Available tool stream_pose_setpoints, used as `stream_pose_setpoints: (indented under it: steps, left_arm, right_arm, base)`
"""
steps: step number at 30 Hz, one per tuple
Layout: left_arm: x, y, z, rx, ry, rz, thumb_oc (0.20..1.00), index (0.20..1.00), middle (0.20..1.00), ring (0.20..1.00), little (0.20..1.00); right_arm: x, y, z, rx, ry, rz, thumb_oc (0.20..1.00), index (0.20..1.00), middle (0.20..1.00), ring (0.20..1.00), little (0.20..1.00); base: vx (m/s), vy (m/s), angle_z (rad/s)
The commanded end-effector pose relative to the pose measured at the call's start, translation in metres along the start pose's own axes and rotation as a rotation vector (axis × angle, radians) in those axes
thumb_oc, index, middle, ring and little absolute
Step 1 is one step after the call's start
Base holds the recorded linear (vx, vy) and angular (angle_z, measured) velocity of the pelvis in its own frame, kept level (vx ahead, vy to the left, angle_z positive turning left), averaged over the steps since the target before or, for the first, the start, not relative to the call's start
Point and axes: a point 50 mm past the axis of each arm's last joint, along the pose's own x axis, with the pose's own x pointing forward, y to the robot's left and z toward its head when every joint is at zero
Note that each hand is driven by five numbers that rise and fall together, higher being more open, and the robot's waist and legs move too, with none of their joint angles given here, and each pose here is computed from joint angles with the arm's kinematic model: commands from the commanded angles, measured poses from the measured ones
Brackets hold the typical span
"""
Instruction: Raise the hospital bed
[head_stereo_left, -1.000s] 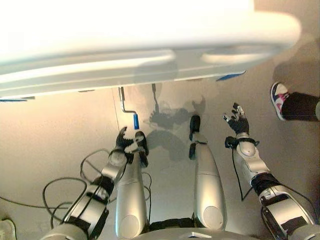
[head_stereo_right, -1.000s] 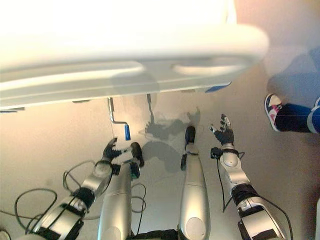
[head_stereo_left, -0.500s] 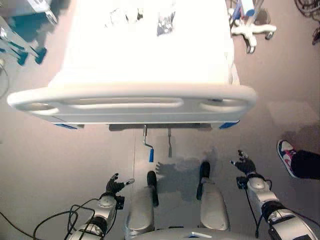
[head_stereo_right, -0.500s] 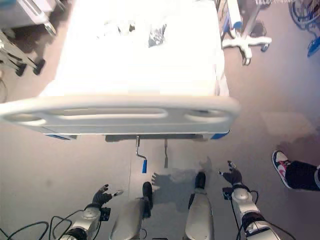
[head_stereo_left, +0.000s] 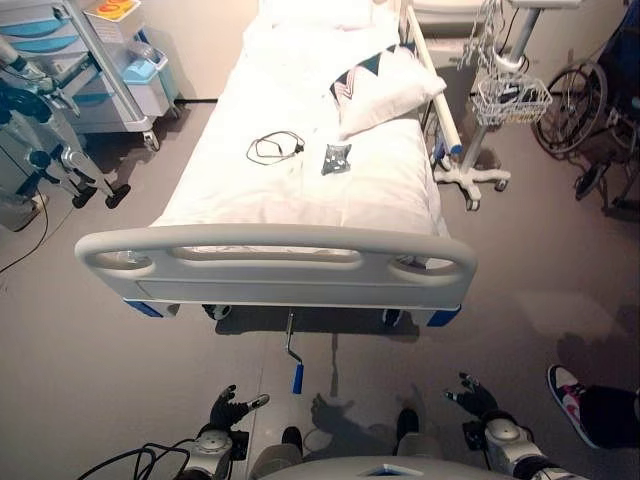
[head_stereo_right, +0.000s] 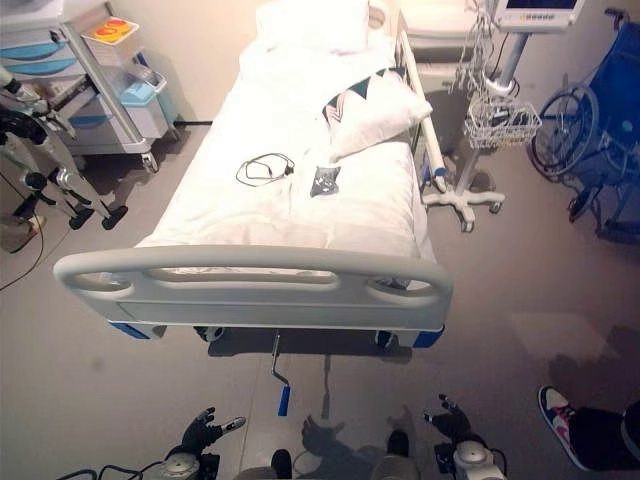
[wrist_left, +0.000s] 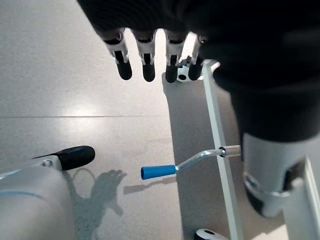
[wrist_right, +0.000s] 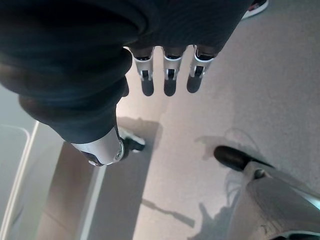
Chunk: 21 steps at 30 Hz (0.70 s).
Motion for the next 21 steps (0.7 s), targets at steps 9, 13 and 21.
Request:
stream_pose_setpoints:
  steps: [9, 13, 21]
  left_arm:
    - [0.0057, 0.0023, 0.0263, 0.065, -0.117, -0.022, 1.000, 1.000, 1.000, 1.000, 1.000]
    - [0.0054, 0.0009, 0.0255, 0.056, -0.114, -0.022, 1.000, 1.000, 1.000, 1.000, 1.000]
    - [0.0052, -0.0020, 0.0278, 0.090, -0.133, -0.049, 1.000, 1.000, 1.000, 1.000, 1.000]
  right_arm:
    - [0.0047, 0.0059, 0.0130, -0.005, -0.014, 0.021, 1.000, 1.000, 1.000, 1.000, 1.000]
    - [0.0048, 0.0076, 0.0134, 0.012, -0.014, 0.017, 1.000, 1.000, 1.000, 1.000, 1.000]
    - [0.0046, 0.0077, 0.0125, 0.013, -0.011, 0.015, 1.000, 1.000, 1.000, 1.000, 1.000]
  base:
    - [0.04, -0.009, 0.00]
    - [0.03, -0.007, 0.00]
    - [0.00, -0.001, 0.00]
